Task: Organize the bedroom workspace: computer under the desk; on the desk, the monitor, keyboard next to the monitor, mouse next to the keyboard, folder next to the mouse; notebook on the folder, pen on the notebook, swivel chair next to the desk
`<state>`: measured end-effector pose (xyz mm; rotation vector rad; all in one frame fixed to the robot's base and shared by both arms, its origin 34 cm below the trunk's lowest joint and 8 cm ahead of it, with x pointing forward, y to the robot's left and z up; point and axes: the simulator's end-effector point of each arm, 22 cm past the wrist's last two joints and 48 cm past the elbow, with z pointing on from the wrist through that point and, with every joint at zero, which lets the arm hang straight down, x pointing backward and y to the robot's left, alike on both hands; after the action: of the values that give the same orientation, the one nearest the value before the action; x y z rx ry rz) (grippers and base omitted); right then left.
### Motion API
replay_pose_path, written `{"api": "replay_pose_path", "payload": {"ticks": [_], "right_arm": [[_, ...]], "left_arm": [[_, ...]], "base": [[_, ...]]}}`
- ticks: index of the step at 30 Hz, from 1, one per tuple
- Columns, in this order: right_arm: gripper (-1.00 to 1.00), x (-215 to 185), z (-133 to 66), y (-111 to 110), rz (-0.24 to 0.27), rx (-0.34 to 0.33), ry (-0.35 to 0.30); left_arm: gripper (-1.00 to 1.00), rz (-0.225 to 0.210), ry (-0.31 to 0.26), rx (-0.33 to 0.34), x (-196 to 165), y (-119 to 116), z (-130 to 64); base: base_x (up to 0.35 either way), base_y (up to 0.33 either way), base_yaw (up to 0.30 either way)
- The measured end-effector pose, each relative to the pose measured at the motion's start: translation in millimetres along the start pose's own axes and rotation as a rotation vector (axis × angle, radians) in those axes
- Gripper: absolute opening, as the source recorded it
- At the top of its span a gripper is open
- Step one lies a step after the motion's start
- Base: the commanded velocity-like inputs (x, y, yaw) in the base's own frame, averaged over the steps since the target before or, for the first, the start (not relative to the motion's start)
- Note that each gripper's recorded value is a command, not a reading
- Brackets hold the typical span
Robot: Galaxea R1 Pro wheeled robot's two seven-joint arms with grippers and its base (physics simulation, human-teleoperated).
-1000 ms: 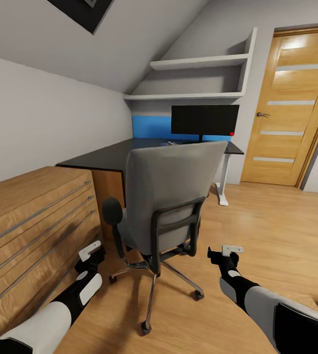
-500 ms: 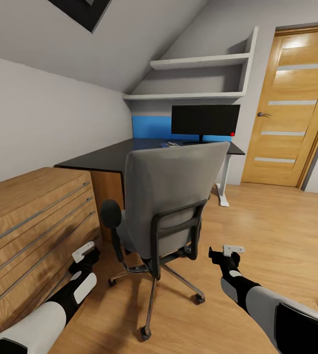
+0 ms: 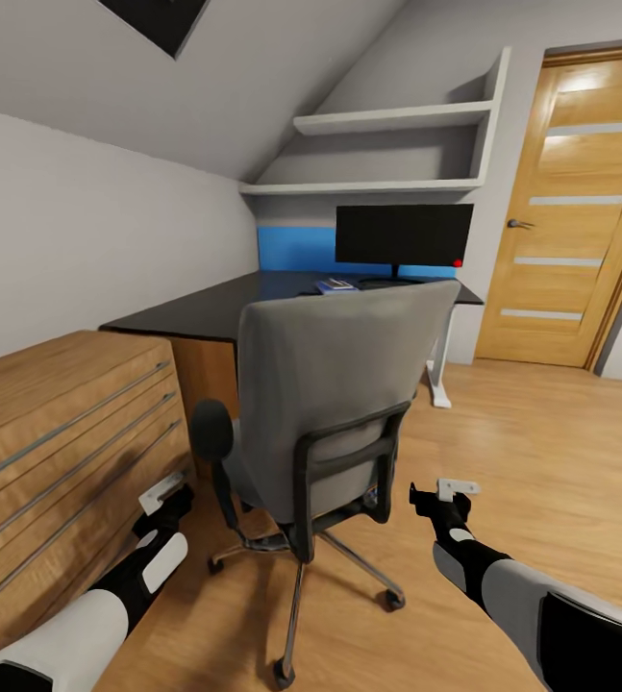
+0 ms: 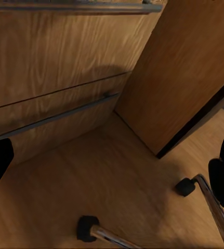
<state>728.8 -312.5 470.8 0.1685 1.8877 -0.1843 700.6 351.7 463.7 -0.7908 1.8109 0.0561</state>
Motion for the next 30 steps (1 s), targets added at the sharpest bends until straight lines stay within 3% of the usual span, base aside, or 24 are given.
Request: {"api": "replay_pose_path", "payload": {"ticks": [10, 30], "right_arm": [[1.0, 0.0, 0.0, 0.1, -0.001, 0.0, 0.0], [1.0, -2.1, -0.9, 3.0, 0.0, -0.005, -0.004]], "left_arm": [[1.0, 0.02, 0.054, 0.001, 11.6, 0.1, -0.1], [1.0, 0.023, 0.062, 0.006, 12.9, -2.7, -1.5]], "base": [[0.199, 0.0, 0.0], [0.008, 0.0, -0.058]]}}
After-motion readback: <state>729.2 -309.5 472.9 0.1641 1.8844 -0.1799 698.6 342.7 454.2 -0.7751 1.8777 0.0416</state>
